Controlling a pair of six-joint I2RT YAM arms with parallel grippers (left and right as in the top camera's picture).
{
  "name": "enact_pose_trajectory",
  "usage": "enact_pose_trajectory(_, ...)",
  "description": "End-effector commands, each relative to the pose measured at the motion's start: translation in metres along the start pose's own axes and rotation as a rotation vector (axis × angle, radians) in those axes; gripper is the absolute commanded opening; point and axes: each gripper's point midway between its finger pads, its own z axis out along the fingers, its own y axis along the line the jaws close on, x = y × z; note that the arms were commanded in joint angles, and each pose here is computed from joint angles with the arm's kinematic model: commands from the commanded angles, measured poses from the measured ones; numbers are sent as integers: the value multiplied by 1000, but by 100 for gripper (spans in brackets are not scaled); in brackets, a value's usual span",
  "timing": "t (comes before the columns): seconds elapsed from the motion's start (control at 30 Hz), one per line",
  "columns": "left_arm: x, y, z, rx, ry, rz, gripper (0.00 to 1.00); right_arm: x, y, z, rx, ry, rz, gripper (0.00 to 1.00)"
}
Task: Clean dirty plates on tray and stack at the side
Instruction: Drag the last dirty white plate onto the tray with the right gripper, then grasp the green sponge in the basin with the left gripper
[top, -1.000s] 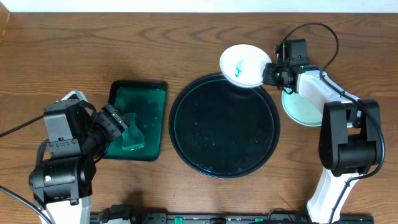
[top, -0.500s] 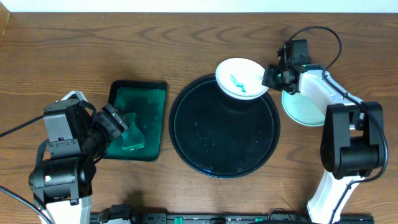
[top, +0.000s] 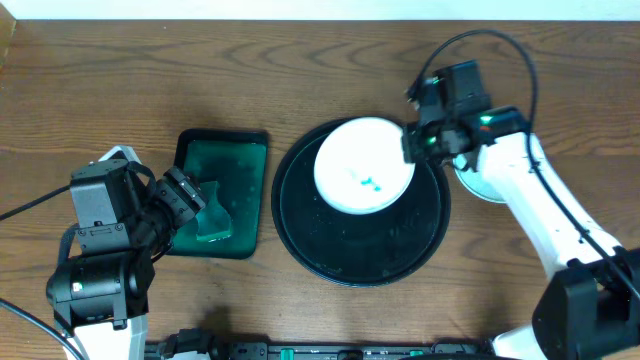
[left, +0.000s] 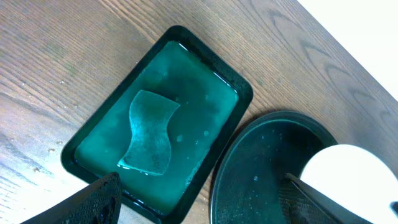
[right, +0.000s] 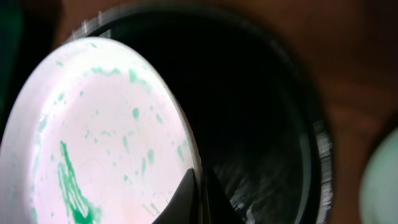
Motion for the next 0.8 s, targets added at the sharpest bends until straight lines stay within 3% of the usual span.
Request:
enact_pose_trajectory(0.0, -6, -3, -6, 6, -20, 5, 80, 34, 1, 26, 67, 98, -41, 1)
enact_pose_trajectory(0.13, -6, -3, -6, 6, -20, 5, 80, 51, -28, 51, 227, 47, 166, 1)
enact_pose_trajectory(0.37, -6, -3, -6, 6, -20, 5, 80, 68, -35, 72, 213, 0, 342, 4)
enact_pose_trajectory(0.6, -9, -4, -6, 9, -30, 2, 80, 43, -24, 40, 165, -66, 161, 24)
enact_pose_trajectory(0.77, 2, 3, 8, -20, 28, 40, 81, 15, -16, -10, 142, -205, -24, 29)
